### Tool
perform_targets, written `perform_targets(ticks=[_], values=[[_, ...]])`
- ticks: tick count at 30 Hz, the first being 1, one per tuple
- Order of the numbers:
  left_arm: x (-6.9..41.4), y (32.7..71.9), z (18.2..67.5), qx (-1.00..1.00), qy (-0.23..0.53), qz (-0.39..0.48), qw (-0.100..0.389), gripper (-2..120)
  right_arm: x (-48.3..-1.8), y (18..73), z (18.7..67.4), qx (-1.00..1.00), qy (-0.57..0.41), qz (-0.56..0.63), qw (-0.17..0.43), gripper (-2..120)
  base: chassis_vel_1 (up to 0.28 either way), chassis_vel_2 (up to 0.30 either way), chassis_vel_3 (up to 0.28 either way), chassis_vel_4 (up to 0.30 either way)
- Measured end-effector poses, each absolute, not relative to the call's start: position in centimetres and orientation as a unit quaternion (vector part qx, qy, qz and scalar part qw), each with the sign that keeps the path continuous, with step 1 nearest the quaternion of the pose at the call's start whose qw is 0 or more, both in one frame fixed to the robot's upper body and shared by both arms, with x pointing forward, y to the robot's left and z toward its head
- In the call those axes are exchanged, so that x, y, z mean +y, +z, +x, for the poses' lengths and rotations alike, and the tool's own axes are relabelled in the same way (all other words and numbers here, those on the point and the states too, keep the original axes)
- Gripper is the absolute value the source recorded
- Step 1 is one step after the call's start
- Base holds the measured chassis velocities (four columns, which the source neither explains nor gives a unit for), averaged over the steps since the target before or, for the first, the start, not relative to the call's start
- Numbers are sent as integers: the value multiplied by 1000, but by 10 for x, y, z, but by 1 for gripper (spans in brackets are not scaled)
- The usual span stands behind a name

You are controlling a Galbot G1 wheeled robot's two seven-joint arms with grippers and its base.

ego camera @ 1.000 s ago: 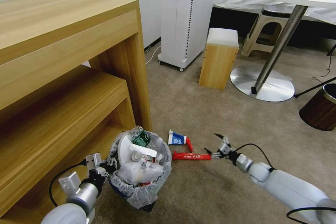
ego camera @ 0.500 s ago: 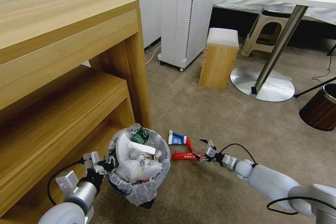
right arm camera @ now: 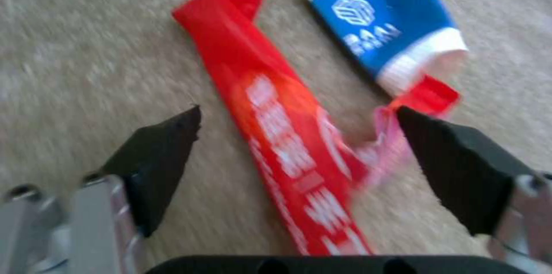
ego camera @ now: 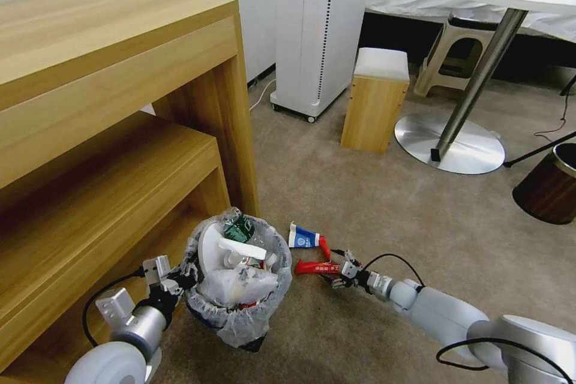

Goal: Pick up the trash bin and place the garbage on the floor into it.

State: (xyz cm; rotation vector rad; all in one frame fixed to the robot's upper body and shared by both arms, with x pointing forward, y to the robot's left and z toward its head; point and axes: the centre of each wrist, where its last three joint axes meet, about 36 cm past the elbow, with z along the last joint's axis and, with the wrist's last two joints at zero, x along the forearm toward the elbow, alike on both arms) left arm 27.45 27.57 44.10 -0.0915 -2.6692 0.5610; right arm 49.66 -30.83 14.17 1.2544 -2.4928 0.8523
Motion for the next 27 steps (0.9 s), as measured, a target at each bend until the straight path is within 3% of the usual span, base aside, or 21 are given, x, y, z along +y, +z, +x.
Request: perform_targets(ticks=[3,9,22,27], values=[[276,441,271,-957,201,-30,205,3,-298,137,496,-851,285,426,112,71,0,0,0,0],[277,441,270,-958,201,-28,203,3,-298,137,496,-851,284,427,111,52,0,0,0,0],[276,437,270,-957,203,-24,205,3,-329,142,487,-853,281,426,106,3,0,0,0,0],[279,431,273,-957,201,-19,208,3,-341,155,478,-870,251,415,86,0,0,0,0,0]])
